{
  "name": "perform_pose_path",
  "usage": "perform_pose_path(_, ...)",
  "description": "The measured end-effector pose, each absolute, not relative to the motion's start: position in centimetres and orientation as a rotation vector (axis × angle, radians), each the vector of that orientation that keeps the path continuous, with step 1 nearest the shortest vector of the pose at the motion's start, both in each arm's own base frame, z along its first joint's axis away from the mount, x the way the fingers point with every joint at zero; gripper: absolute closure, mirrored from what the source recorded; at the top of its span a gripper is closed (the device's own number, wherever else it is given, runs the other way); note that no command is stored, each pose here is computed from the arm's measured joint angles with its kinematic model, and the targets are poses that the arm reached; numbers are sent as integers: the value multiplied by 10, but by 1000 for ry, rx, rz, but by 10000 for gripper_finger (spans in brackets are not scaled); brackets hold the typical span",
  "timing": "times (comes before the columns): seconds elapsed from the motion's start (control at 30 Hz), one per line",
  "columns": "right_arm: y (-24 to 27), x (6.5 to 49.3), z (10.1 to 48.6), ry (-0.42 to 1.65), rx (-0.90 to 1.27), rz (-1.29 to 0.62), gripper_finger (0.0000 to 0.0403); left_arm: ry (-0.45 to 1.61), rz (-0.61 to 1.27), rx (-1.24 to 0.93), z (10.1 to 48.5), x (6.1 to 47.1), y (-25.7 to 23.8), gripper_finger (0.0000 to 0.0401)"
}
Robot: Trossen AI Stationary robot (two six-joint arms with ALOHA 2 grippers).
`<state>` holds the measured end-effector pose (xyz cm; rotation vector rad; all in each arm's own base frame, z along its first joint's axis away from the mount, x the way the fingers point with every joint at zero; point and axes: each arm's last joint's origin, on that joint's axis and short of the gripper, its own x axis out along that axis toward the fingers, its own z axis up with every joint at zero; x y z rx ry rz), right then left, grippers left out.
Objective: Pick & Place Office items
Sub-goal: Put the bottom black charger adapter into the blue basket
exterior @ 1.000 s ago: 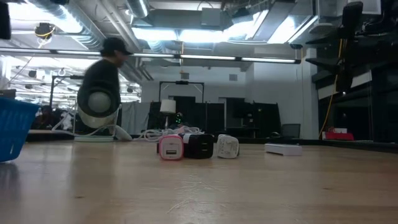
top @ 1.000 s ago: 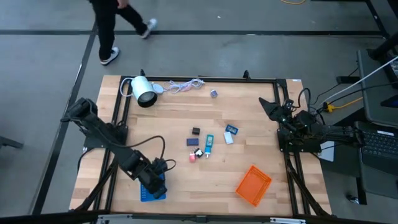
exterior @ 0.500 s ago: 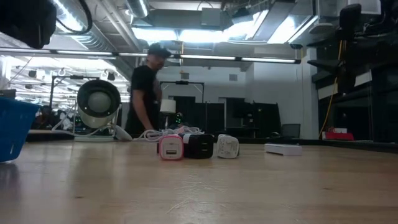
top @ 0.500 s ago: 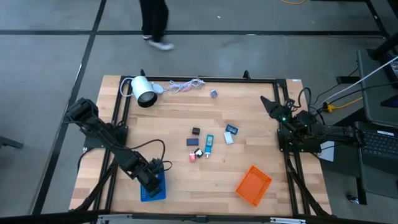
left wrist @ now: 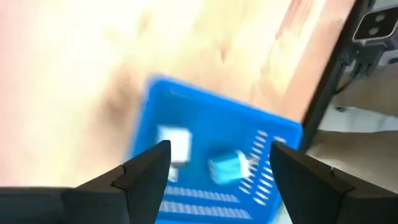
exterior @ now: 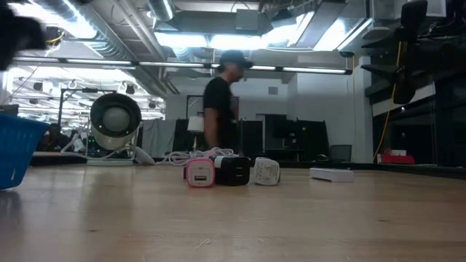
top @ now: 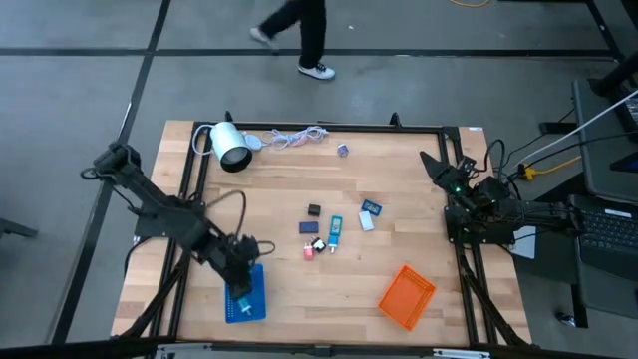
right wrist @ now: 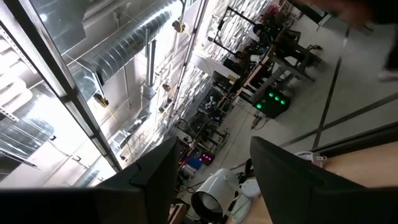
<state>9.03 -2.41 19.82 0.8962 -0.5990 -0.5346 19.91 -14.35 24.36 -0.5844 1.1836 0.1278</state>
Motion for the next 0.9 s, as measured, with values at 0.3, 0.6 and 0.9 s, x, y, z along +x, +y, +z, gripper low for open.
perform_pose_path(0.3,-24,90,198,-601,893,-544,198,1154,84,-190,278,233,-63,150)
perform_pose_path(0.6,-25,90,198,-605,876,-573,198,1154,64,130,274,294,10,150)
perform_pose_path(0.9,-25,90,198,-604,873,-574,198,1182,-197,398,237,361,19,150)
